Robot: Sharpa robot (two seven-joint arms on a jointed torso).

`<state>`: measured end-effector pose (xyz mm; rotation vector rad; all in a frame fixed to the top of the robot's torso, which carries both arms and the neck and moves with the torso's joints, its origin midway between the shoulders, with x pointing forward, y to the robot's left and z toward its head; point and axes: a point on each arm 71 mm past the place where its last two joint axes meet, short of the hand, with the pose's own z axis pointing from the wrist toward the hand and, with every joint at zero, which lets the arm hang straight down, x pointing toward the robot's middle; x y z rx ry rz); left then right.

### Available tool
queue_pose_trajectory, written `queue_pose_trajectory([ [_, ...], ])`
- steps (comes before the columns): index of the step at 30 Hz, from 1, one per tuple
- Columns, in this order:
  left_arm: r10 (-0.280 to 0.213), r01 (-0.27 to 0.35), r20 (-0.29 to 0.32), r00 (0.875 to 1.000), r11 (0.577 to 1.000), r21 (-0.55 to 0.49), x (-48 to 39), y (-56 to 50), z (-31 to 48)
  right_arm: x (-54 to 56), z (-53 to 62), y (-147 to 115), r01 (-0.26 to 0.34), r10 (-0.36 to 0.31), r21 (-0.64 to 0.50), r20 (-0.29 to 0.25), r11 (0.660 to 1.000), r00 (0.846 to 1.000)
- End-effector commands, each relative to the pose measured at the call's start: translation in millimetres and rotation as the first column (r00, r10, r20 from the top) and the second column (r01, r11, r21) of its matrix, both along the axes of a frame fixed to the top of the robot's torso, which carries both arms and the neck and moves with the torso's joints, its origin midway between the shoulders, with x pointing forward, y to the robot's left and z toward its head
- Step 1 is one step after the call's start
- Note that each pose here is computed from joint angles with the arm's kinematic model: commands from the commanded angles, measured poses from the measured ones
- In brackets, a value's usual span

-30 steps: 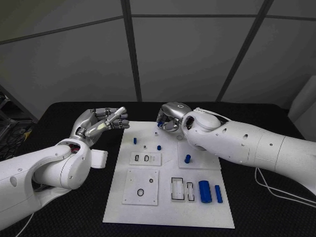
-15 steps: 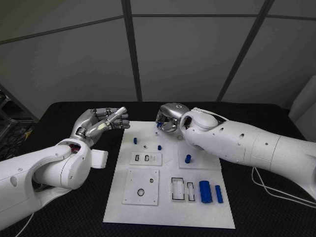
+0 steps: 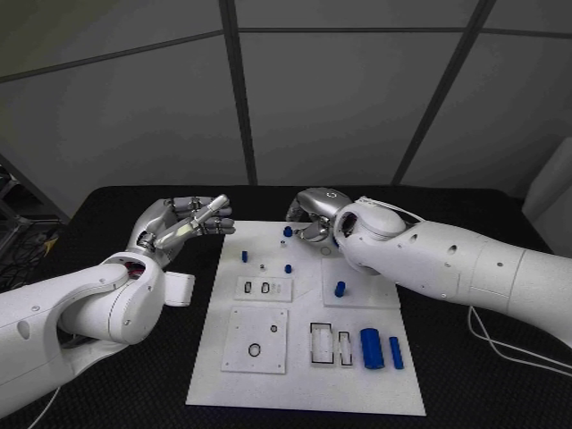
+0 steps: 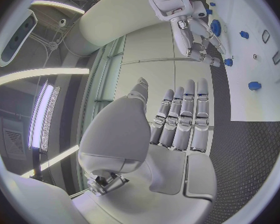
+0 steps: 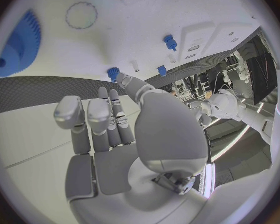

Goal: Assemble the parts on the task board

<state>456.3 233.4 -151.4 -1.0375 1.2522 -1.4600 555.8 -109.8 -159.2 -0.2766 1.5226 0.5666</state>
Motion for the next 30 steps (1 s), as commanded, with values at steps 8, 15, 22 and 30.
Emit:
queue_pose_trajectory([
  [8,-0.014,0.014,0.006,1.0,1.0,0.001,0.6,1.6,1.0,-19.4,19.8,-65,0.108,-0.101,0.195,-0.042,0.975,0.994],
  [15,-0.02,0.02,0.002,1.0,1.0,0.0,2.1,-0.3,0.0,-20.7,14.5,-107,0.243,-0.212,0.148,-0.196,0.959,0.957],
  [22,-0.025,0.025,0.001,1.0,1.0,-0.002,3.0,-2.3,-0.6,-16.8,9.1,-115,0.276,-0.243,0.106,-0.249,0.955,0.937],
  [30,-0.027,0.027,0.0,1.0,1.0,-0.003,3.3,-3.1,-0.9,-11.1,3.9,-111,0.277,-0.246,0.076,-0.28,0.958,0.928],
])
